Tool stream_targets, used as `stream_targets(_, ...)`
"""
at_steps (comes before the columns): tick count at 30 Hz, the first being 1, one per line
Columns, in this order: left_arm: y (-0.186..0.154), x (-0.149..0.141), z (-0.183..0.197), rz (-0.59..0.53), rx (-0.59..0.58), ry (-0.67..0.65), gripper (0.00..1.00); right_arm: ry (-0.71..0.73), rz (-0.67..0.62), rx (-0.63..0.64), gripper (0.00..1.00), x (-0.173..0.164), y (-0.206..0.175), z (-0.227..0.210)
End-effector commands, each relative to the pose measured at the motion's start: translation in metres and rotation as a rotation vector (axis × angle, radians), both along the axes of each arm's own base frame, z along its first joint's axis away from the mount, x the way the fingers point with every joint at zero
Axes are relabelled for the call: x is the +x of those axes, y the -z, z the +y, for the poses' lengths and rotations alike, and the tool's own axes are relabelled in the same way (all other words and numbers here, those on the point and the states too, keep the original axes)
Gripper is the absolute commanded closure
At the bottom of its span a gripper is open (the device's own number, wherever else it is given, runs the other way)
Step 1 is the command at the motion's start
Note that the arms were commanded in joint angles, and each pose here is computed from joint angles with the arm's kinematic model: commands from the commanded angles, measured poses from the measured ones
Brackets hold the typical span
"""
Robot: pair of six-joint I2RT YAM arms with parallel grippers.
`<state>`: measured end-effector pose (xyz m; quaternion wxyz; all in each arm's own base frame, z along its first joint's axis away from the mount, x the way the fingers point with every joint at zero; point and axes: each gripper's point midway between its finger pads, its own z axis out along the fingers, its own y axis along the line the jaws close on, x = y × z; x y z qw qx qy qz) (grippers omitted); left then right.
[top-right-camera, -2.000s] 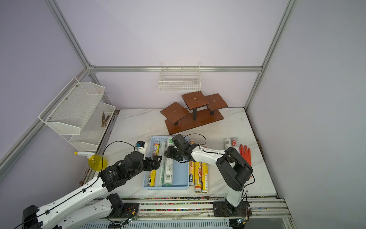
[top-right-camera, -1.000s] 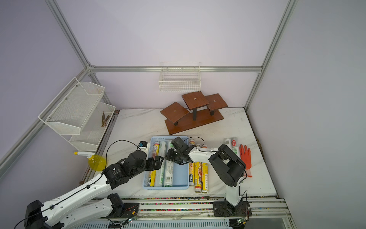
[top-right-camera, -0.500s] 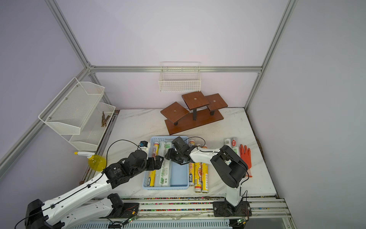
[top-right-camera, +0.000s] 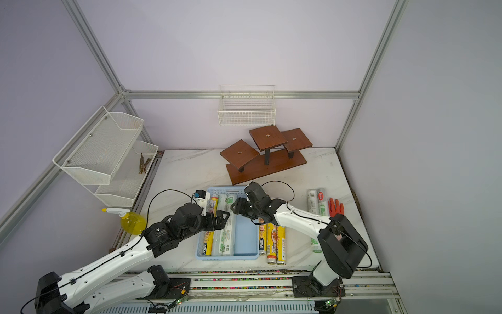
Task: Put the plastic wrap into the basket
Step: Place the plastic wrap in the basket, then pick up the plastic wrap from the center of the board.
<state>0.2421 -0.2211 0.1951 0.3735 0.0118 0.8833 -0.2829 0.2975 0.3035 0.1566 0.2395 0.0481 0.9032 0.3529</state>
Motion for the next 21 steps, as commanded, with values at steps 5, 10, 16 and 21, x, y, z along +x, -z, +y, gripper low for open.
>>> stream_targets(5, -0.038, 0.018, -0.071, -0.073, -0.056, 0.165, 0.00, 0.323, -0.253, -0.485, 0.37, 0.017, -0.038, -0.156)
stream_targets(10, -0.032, 0.019, -0.125, -0.060, -0.010, 0.268, 0.00, 0.496, -0.125, -0.532, 0.38, 0.015, -0.011, -0.259)
stream_targets(16, -0.007, 0.013, -0.195, -0.020, 0.181, 0.384, 0.00, 0.615, 0.102, -0.498, 0.39, -0.004, 0.048, -0.315)
stream_targets(21, 0.005, 0.007, -0.236, 0.010, 0.184, 0.451, 0.00, 0.659, 0.184, -0.583, 0.38, -0.005, 0.062, -0.333)
